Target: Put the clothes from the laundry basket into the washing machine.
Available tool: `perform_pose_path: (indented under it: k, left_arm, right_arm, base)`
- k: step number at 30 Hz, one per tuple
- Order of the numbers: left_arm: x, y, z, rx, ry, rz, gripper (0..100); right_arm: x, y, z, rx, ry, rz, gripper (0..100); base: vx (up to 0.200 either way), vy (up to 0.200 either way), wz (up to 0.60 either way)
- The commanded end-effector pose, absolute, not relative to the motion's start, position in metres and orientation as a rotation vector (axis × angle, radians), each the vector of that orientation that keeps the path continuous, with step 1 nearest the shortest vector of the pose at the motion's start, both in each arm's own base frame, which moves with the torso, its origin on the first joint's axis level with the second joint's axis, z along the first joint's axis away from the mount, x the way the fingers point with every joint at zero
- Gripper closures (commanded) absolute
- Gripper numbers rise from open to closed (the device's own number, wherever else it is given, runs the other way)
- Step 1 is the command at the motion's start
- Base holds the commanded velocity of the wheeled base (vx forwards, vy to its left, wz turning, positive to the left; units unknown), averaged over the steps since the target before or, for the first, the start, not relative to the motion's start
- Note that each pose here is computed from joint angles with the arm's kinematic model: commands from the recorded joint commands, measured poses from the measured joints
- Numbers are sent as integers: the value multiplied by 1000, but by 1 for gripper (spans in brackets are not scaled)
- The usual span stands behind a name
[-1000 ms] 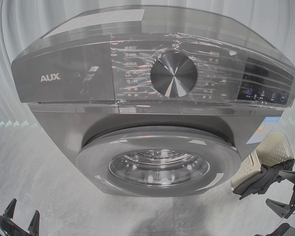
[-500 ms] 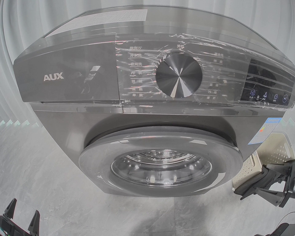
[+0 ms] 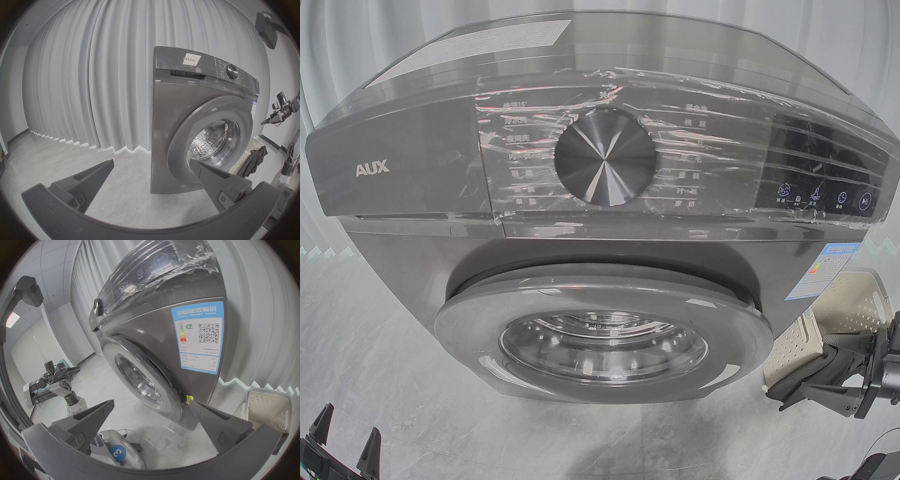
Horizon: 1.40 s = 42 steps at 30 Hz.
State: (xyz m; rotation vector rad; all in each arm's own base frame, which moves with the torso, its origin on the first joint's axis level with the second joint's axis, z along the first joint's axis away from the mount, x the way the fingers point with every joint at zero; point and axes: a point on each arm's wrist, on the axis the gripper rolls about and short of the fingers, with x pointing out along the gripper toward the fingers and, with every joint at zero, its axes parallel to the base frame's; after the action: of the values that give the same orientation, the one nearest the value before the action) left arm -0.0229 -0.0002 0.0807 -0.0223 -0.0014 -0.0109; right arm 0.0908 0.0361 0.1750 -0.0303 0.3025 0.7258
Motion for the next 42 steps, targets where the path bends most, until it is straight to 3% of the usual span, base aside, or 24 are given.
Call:
perform_pose_path:
  k: [1,8,11,20,42]
  left_arm:
    - [-23,0,76,-23,2,-11,0]
    - [-23,0,76,-21,2,-11,0]
    - [-23,0,76,-23,0,-11,0]
    - [-23,0,76,-23,2,-11,0]
    - [-23,0,76,-28,2,-9,0]
  right_arm:
    - [97,43,176,-35,304,758,0]
    - [103,66,188,71,274,765,0]
    - [105,81,188,127,276,717,0]
    - [115,86,184,108,297,629,0]
    - [141,114,163,101,326,630,0]
  base:
    - [0,0,0]
    - [0,0,0]
    - [0,0,0]
    - [0,0,0]
    - [0,0,0]
